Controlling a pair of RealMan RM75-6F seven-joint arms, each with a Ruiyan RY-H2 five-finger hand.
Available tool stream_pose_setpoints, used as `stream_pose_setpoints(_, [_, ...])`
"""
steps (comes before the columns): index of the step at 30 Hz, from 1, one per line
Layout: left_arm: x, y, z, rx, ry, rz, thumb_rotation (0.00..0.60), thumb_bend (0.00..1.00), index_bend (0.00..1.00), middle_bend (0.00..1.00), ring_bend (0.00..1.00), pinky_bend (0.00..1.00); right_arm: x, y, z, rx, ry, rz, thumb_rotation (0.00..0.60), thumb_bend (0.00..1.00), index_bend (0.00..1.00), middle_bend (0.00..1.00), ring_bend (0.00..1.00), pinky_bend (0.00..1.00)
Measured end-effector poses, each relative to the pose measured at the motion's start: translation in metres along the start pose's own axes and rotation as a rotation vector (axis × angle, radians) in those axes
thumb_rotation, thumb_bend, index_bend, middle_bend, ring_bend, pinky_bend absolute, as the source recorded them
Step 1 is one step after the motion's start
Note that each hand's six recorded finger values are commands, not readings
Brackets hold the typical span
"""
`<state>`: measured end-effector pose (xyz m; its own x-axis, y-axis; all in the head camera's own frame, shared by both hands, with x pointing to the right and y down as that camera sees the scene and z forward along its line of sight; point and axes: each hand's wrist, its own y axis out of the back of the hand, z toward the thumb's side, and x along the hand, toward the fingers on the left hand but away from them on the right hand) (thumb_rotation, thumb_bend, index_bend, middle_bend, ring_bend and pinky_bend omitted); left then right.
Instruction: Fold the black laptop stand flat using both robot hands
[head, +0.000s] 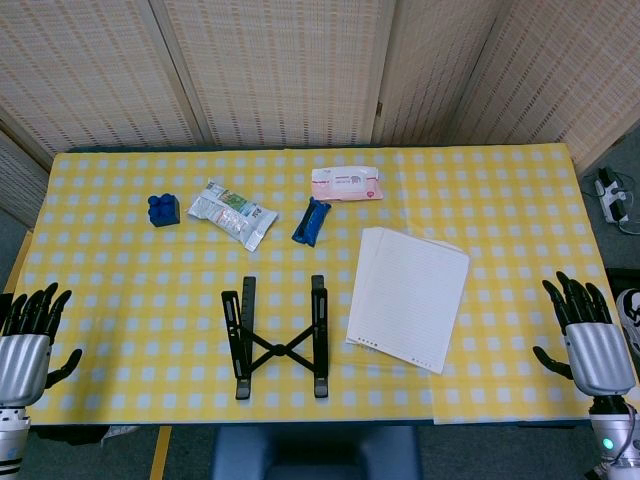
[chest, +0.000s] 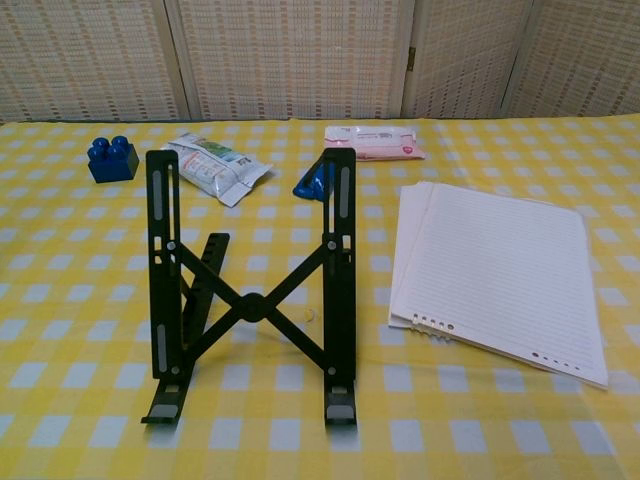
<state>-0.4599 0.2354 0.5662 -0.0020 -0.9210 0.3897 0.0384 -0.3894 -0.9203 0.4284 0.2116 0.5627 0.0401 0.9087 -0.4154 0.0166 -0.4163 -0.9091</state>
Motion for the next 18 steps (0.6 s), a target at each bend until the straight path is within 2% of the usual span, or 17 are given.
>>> stream_pose_setpoints(4, [0.001, -0.003, 0.001, 0.007, 0.005, -0.022, 0.6, 0.32, 0.0, 0.0, 0.0, 0.0, -0.001, -0.002, 0.002, -0.005, 0.007, 0.013, 0.6, 0.22, 0.0, 0.0, 0.0, 0.0])
stream_pose_setpoints(12, [0.005, 0.0, 0.003, -0.005, -0.007, -0.014, 0.6, 0.32, 0.0, 0.0, 0.0, 0.0, -0.002, 0.0, 0.007, -0.033, 0.036, 0.012, 0.6, 0.22, 0.0, 0.0, 0.01, 0.0])
stream_pose_setpoints(18, [0.016, 0.003, 0.011, -0.046, -0.048, -0.004, 0.6, 0.32, 0.01, 0.01, 0.0, 0.0, -0.008, 0.003, 0.015, -0.065, 0.073, 0.033, 0.6, 0.22, 0.0, 0.0, 0.01, 0.0])
